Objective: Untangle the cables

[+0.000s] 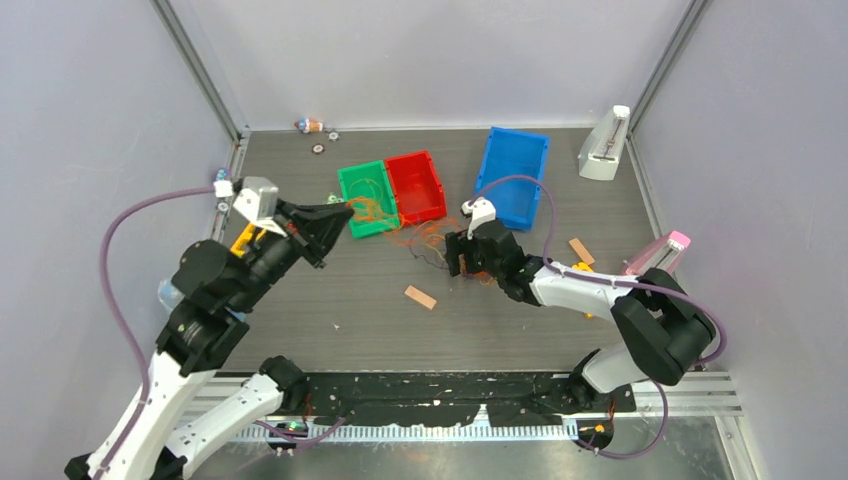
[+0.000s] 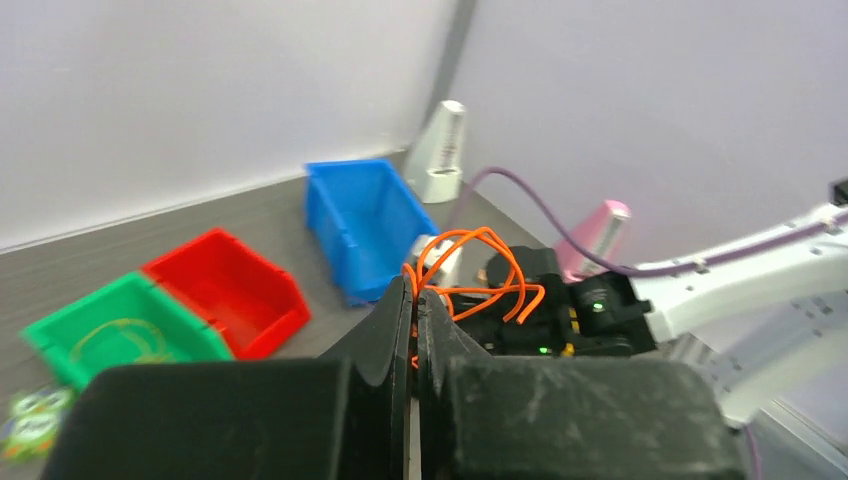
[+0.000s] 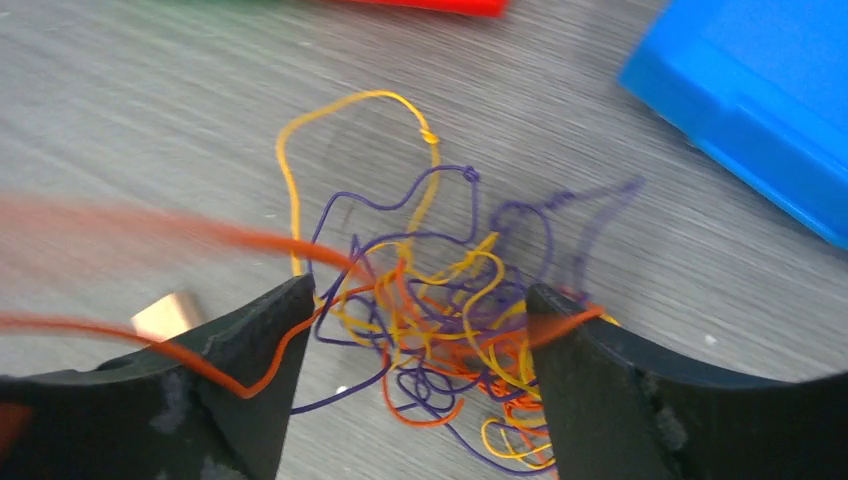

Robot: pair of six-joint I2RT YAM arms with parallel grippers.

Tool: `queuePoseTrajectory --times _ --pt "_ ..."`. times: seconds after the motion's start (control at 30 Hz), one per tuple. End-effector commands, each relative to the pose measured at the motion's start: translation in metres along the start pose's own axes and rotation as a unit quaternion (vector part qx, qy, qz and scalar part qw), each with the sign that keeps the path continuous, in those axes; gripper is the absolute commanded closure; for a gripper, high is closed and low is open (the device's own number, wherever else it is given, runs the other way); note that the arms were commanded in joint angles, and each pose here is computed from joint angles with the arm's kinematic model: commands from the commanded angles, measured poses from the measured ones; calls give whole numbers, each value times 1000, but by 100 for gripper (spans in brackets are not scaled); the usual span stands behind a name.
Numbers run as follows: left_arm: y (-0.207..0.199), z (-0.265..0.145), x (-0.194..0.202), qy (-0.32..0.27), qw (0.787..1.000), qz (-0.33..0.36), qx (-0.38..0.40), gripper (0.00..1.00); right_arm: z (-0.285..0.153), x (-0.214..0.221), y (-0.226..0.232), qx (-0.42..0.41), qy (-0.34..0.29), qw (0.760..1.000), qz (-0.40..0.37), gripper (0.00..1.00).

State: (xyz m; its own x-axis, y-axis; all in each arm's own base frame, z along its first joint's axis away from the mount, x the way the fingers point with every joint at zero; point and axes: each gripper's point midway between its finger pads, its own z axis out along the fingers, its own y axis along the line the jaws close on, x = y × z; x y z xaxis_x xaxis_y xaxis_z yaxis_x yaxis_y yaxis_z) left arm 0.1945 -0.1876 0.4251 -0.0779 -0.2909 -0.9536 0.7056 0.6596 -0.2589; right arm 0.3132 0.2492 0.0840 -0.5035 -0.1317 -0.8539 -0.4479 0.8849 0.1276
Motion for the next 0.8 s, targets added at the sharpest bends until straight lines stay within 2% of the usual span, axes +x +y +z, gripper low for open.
queuePoseTrajectory --times 0.0,0.17,0.27,0.43,0.57,0.6,0.67,0.77 --pt "51 -31 -10 -17 988 34 -150 100 -11 -1 -48 123 -3 992 28 22" --pt "85 -59 -10 -29 966 51 -251 100 -33 2 -97 212 -15 974 80 42" --pt "95 -65 -6 -24 958 58 -278 100 -43 4 -119 235 -29 963 127 45" --pt "87 -54 11 -6 969 53 -243 100 -59 -12 -111 179 -93 970 138 35" --pt "74 -39 25 18 980 49 -194 100 -71 -31 -88 99 -156 975 120 16" --pt "70 -36 27 23 982 49 -181 100 -75 -30 -86 90 -164 976 114 9" --pt "62 -29 33 33 986 46 -155 100 -78 -35 -77 62 -179 976 107 2" --pt "53 -20 40 48 990 39 -124 100 -82 -45 -55 0 -198 976 88 4"
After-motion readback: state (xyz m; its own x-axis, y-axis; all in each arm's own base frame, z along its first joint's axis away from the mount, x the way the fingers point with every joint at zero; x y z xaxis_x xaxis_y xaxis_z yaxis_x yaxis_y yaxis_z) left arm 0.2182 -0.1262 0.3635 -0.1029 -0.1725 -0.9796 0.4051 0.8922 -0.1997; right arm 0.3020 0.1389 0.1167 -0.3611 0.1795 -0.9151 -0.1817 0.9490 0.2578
